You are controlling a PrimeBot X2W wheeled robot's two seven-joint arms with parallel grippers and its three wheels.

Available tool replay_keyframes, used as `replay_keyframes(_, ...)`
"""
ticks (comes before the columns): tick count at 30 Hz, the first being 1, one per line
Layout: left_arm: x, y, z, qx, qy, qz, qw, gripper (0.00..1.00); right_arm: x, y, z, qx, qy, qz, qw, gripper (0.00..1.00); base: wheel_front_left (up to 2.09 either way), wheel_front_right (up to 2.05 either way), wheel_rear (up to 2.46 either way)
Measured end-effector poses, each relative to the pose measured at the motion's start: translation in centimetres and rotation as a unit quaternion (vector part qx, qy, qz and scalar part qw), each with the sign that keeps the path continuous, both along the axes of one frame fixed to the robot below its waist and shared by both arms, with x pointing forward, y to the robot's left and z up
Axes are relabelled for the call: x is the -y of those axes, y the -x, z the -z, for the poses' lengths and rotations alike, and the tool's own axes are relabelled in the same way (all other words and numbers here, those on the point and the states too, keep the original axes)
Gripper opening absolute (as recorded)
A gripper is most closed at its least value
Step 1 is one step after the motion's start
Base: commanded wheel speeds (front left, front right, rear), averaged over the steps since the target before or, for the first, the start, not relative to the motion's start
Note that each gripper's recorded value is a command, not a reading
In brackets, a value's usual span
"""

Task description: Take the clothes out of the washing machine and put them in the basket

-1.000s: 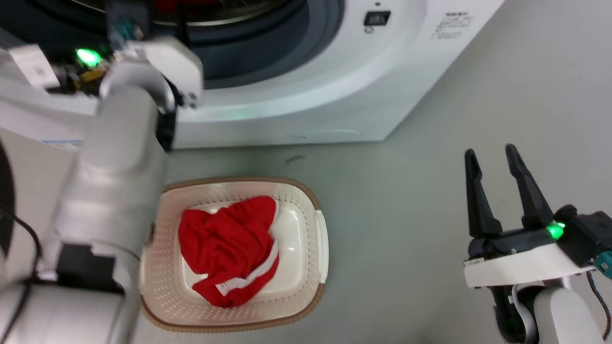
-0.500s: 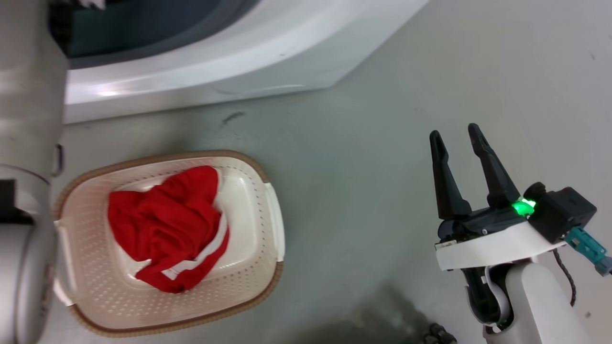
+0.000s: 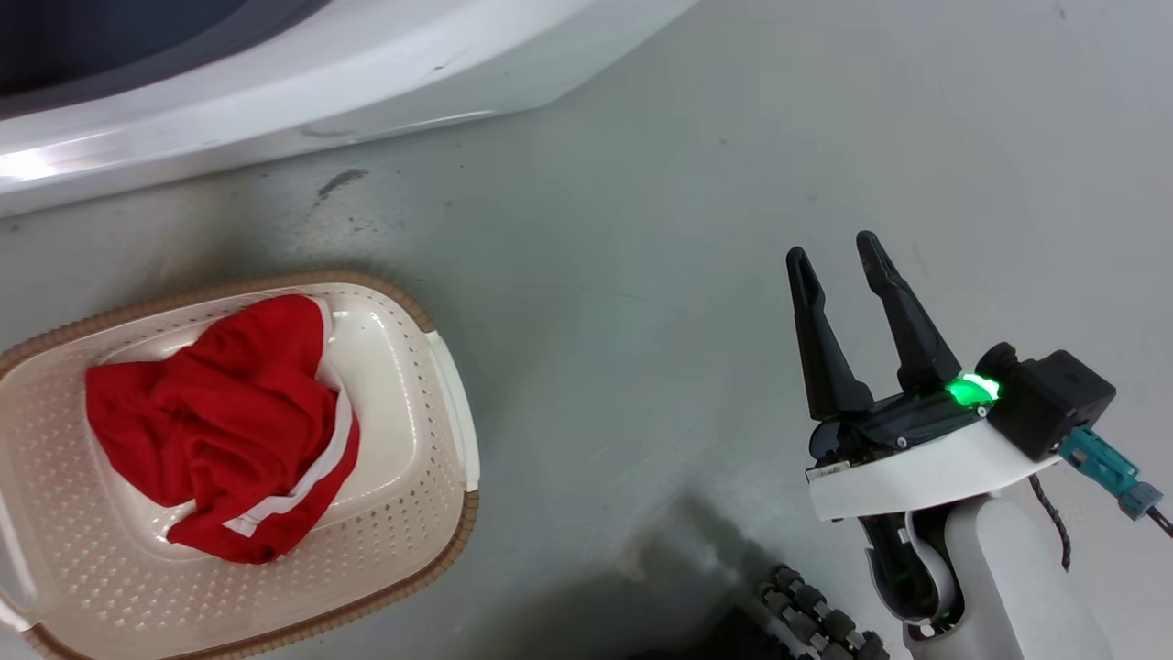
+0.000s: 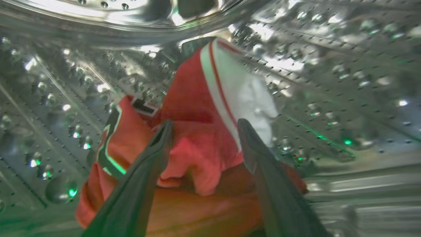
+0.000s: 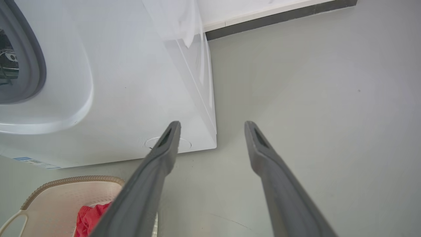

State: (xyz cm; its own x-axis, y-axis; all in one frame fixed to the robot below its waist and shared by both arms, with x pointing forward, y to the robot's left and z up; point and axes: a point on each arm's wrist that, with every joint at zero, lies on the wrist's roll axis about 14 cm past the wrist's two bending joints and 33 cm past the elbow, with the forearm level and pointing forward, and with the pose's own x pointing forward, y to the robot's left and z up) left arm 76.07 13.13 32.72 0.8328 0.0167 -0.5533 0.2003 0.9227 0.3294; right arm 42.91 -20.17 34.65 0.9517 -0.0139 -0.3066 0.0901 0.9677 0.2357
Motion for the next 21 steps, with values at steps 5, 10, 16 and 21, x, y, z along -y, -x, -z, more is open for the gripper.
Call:
replay_keyframes(5, -1.1, 0.3, 2.0, -0.050, -0.024, -0.019, 0.998, 1.00, 0.2, 0.4, 0.5, -0.010, -0.001, 0.004, 1.000, 1.00, 0.00, 0.00, 0.00)
replay_keyframes(10, -2.4, 1.0, 3.1, -0.092, -0.052, -0.042, 0.994, 1.00, -0.1, 0.5, 0.7, -0.013, -0.006, 0.003, 1.000, 1.00, 0.00, 0.00, 0.00)
replay_keyframes(16, -3.6, 1.7, 3.7, -0.141, -0.073, -0.080, 0.984, 1.00, -0.2, 0.5, 1.0, -0.016, -0.009, 0.002, 1.000, 1.00, 0.00, 0.00, 0.00)
replay_keyframes(21, -3.7, 2.2, 3.8, -0.161, -0.077, -0.097, 0.979, 0.00, -0.2, 0.5, 0.8, -0.014, -0.010, 0.002, 1.000, 1.00, 0.00, 0.00, 0.00)
